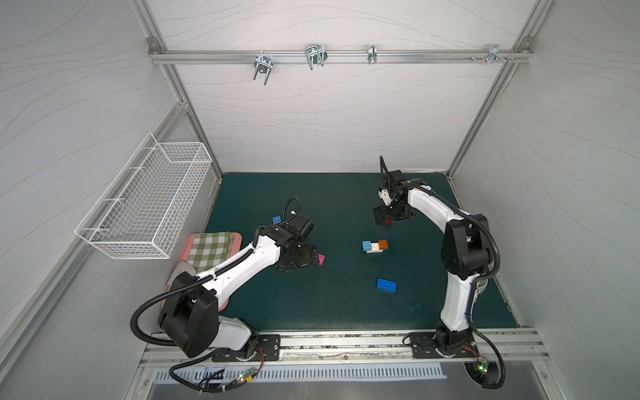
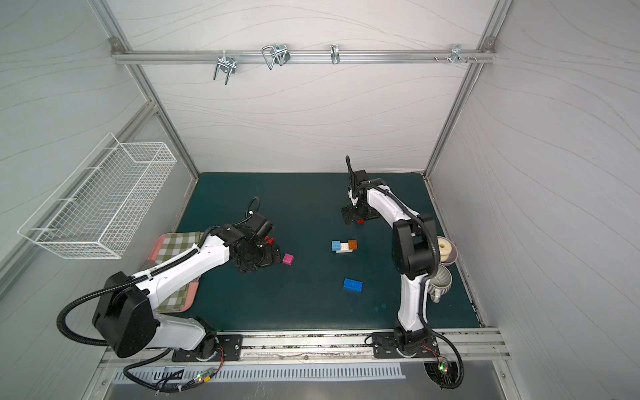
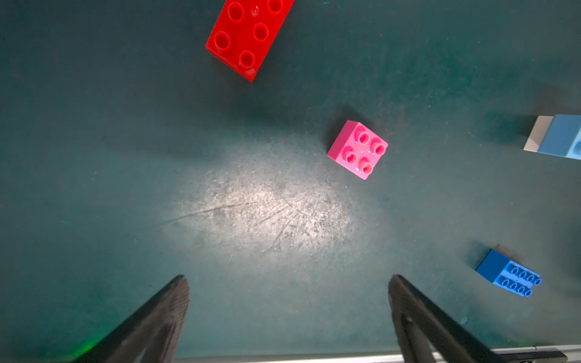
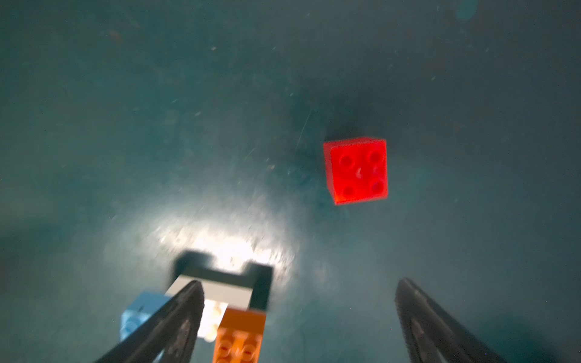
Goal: Assemble a carrot with lego
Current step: Pick up the lego brick from the center of the board.
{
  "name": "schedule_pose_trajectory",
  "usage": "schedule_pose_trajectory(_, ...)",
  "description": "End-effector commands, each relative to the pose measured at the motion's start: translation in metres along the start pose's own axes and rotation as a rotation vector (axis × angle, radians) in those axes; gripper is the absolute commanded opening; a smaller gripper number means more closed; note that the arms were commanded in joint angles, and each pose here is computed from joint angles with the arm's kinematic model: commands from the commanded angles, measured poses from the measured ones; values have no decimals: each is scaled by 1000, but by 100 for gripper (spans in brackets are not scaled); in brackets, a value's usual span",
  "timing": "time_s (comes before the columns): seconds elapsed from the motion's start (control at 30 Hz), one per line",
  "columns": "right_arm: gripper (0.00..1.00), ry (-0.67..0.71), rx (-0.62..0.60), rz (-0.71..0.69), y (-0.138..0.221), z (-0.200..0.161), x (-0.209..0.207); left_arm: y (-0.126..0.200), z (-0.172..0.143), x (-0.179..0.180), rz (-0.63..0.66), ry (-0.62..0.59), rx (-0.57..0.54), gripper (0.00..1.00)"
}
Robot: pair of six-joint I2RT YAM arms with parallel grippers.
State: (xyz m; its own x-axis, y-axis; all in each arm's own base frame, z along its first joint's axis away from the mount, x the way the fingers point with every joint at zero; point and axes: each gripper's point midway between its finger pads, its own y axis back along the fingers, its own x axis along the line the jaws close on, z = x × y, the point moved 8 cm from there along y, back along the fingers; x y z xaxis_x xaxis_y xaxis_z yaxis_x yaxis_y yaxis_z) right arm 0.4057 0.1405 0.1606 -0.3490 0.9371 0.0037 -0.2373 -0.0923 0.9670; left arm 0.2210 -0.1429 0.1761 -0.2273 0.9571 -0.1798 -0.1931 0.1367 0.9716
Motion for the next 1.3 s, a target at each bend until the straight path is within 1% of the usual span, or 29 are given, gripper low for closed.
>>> schedule_pose_trajectory(0.0,95,19,10,-17,-14,8,-9,4,3,1,-1,-8,-33,99)
schedule_pose_trajectory(0.27,88,23,10,-23,-36,19,-16,1,7,-1,6,-14,-29,99)
schedule_pose_trajectory(0.37,85,22,9,-23,-41,23,-16,0,9,-3,4,-18,-25,99)
schedule_pose_trajectory(0.47,79,23,8,-21,-46,26,-16,0,10,-4,3,-18,-26,99)
schedule_pose_trajectory(0.53,70,22,7,-19,-47,28,-17,0,11,-5,1,-18,-27,99)
schedule_pose_trajectory(0.8,46,22,11,-13,-49,29,-16,-1,11,-3,4,-13,-24,99)
schedule_pose_trajectory(0.9,41,15,2,-13,-43,28,-14,0,10,-1,1,-10,-28,99)
schedule_pose_trajectory(1.07,34,-20,-29,19,-15,20,4,2,7,2,-1,-8,-35,99)
schedule_pose_trajectory(1.13,29,-33,-41,41,0,11,19,4,7,5,-3,-4,-41,99)
schedule_pose_trajectory(1.27,27,-26,-82,56,34,-9,55,6,5,7,-7,-3,-48,99)
